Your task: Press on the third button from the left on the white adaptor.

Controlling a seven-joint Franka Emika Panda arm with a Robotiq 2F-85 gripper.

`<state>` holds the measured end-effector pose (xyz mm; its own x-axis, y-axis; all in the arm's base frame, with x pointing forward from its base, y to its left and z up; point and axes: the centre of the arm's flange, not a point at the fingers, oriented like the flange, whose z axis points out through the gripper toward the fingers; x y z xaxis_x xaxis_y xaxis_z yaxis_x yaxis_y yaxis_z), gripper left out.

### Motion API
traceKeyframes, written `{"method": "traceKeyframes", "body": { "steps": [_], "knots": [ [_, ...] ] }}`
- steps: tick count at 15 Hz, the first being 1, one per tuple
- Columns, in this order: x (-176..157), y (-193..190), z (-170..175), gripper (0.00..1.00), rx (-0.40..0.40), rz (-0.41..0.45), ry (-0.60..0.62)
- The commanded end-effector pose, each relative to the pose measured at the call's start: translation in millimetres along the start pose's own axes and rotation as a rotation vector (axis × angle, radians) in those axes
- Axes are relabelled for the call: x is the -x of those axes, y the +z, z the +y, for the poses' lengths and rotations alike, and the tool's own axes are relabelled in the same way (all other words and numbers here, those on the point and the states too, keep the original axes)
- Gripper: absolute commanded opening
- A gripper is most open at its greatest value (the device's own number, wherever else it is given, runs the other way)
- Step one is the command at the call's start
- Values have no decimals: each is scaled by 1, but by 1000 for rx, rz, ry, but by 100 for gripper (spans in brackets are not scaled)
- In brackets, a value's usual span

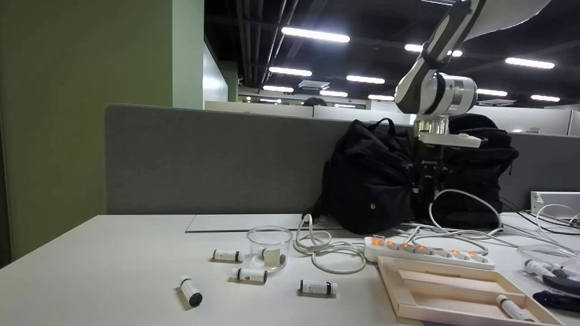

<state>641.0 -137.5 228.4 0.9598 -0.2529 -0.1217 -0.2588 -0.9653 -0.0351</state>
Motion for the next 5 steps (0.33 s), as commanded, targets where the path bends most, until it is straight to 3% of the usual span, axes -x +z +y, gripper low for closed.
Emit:
{"method": "traceKeyframes", "body": {
  "steps": [1, 4, 5],
  "knots": [
    [3, -5, 1, 43, -4, -22, 2],
    [7, -11, 4, 60, -11, -44, 10],
    [7, -11, 5, 61, -12, -47, 11]
  ]
}}
